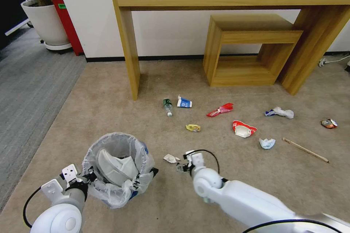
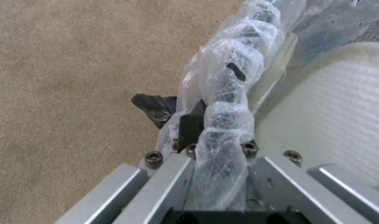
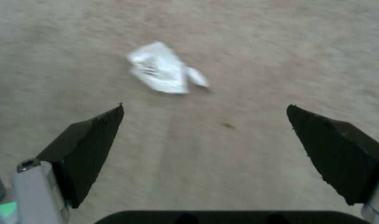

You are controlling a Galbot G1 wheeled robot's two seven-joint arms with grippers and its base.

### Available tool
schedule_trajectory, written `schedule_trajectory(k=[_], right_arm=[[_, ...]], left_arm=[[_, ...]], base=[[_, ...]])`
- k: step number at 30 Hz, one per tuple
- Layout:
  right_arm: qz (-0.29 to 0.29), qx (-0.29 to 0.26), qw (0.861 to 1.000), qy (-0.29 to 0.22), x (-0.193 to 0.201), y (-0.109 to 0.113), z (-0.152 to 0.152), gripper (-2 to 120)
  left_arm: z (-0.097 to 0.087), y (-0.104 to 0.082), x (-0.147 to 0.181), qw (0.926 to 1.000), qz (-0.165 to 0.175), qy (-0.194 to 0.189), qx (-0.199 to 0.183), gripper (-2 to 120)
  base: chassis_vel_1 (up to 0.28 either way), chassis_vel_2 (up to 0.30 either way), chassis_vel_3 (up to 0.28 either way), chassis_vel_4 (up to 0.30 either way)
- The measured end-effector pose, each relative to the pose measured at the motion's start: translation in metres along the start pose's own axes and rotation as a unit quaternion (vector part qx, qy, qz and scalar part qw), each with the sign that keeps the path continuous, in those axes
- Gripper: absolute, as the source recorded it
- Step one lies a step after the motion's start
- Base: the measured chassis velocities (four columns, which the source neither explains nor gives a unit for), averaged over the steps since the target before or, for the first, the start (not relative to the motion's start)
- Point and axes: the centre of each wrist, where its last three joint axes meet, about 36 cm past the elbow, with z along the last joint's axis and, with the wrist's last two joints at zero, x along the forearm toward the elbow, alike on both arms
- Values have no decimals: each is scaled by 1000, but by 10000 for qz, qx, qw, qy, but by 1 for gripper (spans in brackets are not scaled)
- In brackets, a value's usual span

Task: Pick up the trash bin and place the garbage on the floor into it.

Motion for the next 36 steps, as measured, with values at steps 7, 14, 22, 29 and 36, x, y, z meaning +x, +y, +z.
schedule_trajectory(k=[7, 14, 22, 29, 36], right_arm=[[-53, 239, 9997, 16, -27, 33, -1, 100], [137, 340, 9993, 45, -44, 31, 2, 100], [256, 443, 9987, 58, -64, 30, 16, 100], [298, 523, 9982, 35, -76, 32, 21, 99], [270, 578, 9979, -131, -84, 35, 22, 99]], left_arm=[[0, 1, 0, 10000, 0, -26, -9, 0], [0, 0, -2, 10000, 15, -11, -10, 0], [1, -1, -2, 10000, 42, 1, -5, 0], [1, -2, -3, 10000, 71, 3, -7, 0], [2, -3, -5, 10000, 91, 11, -4, 0]], base=[[0, 0, 0, 0], [0, 0, 0, 0], [0, 0, 0, 0], [0, 0, 0, 0], [0, 0, 0, 0]])
